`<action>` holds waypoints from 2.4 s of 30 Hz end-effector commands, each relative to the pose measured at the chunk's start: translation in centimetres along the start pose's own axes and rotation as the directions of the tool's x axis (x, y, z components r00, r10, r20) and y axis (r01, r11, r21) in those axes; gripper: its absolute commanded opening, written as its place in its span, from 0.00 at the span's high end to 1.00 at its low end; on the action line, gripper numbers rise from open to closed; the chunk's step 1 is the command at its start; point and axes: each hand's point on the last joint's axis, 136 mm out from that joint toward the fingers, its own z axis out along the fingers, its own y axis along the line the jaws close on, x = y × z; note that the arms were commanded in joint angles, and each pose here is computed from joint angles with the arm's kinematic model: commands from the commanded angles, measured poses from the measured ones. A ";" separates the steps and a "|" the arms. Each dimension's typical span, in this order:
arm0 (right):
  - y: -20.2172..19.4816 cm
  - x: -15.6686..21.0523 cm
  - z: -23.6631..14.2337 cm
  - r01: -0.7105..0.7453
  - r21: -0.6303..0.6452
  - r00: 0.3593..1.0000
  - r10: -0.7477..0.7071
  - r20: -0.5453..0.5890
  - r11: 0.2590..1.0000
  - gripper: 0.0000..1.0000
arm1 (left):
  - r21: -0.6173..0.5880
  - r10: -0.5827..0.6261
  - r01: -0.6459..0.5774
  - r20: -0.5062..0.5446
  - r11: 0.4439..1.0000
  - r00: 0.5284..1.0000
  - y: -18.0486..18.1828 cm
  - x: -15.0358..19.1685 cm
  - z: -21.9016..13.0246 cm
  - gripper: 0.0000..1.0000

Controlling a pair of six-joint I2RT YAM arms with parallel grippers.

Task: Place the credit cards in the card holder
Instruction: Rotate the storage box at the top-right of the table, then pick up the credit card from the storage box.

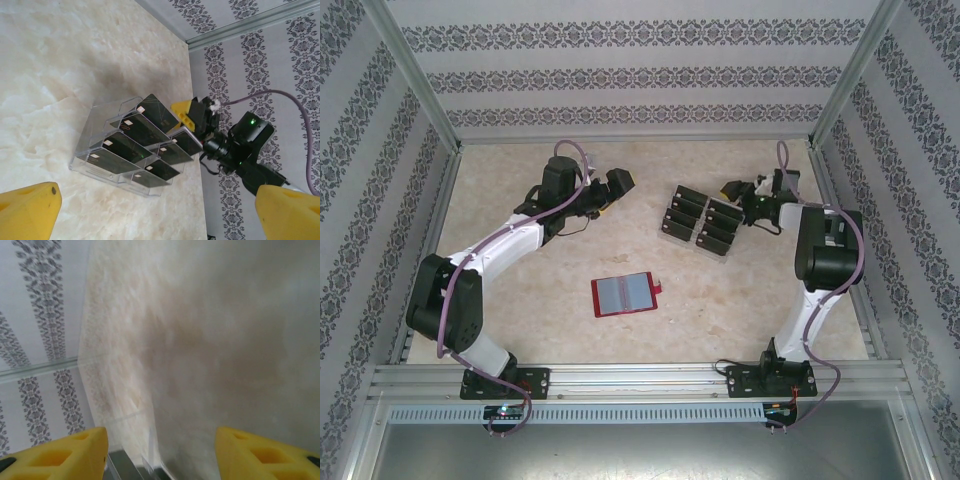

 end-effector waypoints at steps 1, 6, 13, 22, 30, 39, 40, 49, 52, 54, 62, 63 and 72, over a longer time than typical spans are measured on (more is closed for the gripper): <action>2.3 2.2 -0.5 0.054 -0.059 0.998 -0.054 -0.010 0.997 0.42 | 0.020 0.042 -0.042 -0.001 0.999 0.999 -1.0 0.3 -0.9 0.00; 3.3 3.7 -2.8 0.102 0.001 0.992 -0.102 0.069 0.995 0.38 | 0.006 0.046 -0.046 0.002 0.999 0.999 -0.5 0.6 -1.1 0.00; 8.1 3.0 -10.5 0.260 0.166 0.902 -0.301 0.311 0.951 0.36 | -0.076 0.069 -0.068 0.006 0.995 0.998 1.4 1.5 -2.5 0.00; 10.9 13.2 -11.2 0.660 0.377 0.726 -0.681 -0.099 0.650 0.42 | -0.239 0.131 -0.136 -0.039 0.961 0.991 4.7 4.1 -6.2 0.00; 6.7 17.3 -8.8 0.846 0.415 0.511 -0.730 -0.453 0.335 0.51 | -0.315 0.128 -0.139 -0.057 0.939 0.990 7.0 6.4 -8.7 0.00; 2.4 17.8 -5.8 0.900 0.420 0.390 -0.636 -0.666 0.111 0.68 | -0.328 0.110 -0.128 -0.073 0.936 0.991 8.2 7.3 -8.8 0.00; 2.2 17.7 -5.7 0.900 0.423 0.389 -0.632 -0.671 0.105 0.68 | -0.329 0.107 -0.126 -0.074 0.936 0.992 8.3 7.3 -8.8 0.00; 0.6 16.7 -4.8 0.901 0.432 0.370 -0.585 -0.722 0.037 0.68 | -0.312 0.094 -0.114 -0.078 0.943 0.993 8.5 7.5 -8.1 0.00; 0.3 16.4 -4.4 0.900 0.436 0.368 -0.576 -0.730 0.023 0.68 | -0.310 0.091 -0.111 -0.078 0.944 0.993 8.5 7.5 -8.0 0.00; -0.1 16.2 -4.1 0.900 0.436 0.366 -0.566 -0.739 0.013 0.68 | -0.309 0.090 -0.110 -0.077 0.945 0.993 8.5 7.4 -7.9 0.00; -1.4 15.7 -3.3 0.897 0.442 0.366 -0.537 -0.760 -0.013 0.68 | -0.307 0.089 -0.110 -0.080 0.945 0.993 8.5 7.4 -7.8 0.00; -1.6 15.8 -3.2 0.898 0.440 0.367 -0.533 -0.762 -0.011 0.68 | -0.305 0.090 -0.111 -0.080 0.946 0.993 8.5 7.4 -7.8 0.00; -2.5 16.0 -2.8 0.904 0.426 0.362 -0.518 -0.775 -0.007 0.70 | -0.304 0.089 -0.109 -0.079 0.946 0.993 8.5 7.3 -7.7 0.00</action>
